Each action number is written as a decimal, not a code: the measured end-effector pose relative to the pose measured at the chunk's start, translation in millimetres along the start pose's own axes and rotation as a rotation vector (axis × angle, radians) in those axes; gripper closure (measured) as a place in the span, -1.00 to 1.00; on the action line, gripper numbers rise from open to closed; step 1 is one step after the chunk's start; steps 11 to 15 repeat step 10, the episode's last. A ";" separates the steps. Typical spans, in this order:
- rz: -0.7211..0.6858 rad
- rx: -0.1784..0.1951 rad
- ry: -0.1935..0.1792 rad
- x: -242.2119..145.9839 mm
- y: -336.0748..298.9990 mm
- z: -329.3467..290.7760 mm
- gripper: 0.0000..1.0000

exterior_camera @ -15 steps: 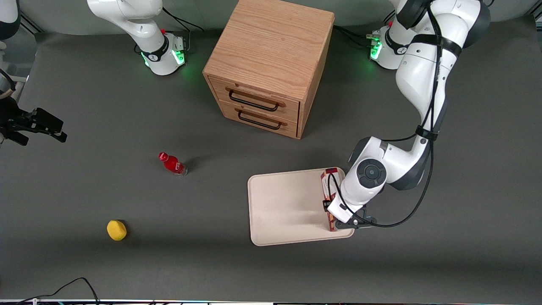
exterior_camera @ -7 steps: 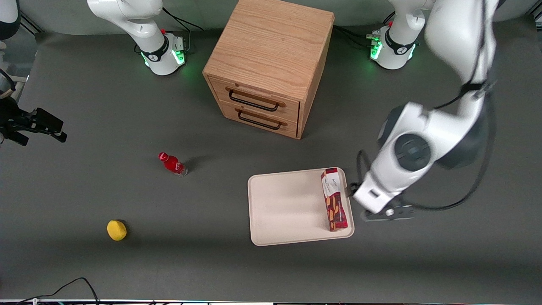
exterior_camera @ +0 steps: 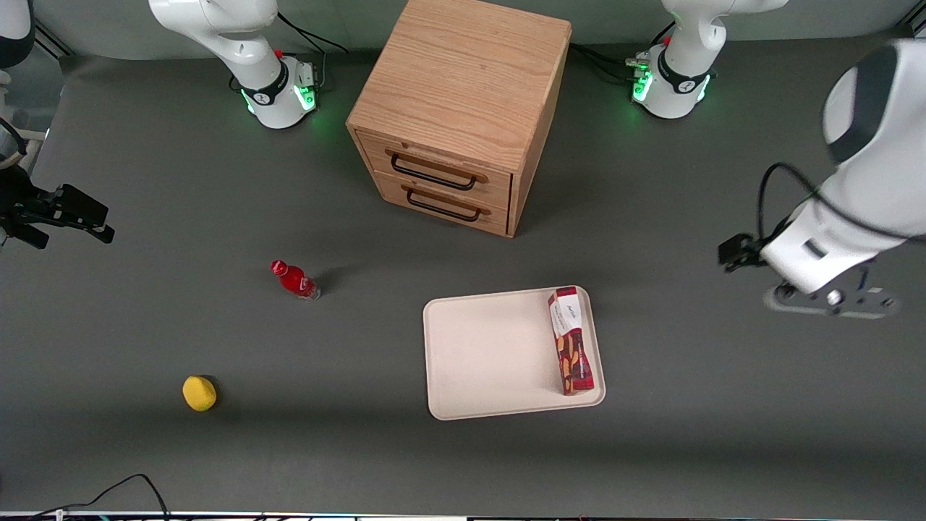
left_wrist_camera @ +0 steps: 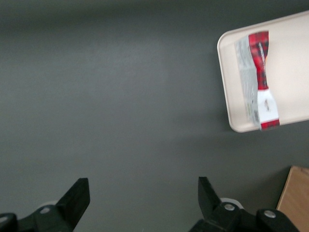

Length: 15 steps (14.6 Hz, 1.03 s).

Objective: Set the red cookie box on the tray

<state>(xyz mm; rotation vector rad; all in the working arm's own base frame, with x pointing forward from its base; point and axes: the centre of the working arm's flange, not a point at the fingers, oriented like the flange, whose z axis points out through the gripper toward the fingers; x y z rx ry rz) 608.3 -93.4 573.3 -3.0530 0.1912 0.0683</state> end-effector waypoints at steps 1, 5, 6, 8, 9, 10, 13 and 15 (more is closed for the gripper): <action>0.005 0.000 0.002 -14.4 -4.6 -8.0 -1.00; 0.011 0.007 0.003 -73.8 -16.2 -31.1 -1.00; 0.022 0.009 0.000 -83.6 -18.8 -36.5 -1.00; 0.065 0.012 0.002 -93.5 -21.5 -46.1 -1.00; 0.081 0.012 -0.001 -95.5 -22.8 -47.8 -1.00; 0.095 0.011 -0.005 -96.1 -24.1 -48.1 -1.00; 0.095 0.011 -0.005 -96.1 -24.1 -48.1 -1.00; 0.095 0.011 -0.005 -96.1 -24.1 -48.1 -1.00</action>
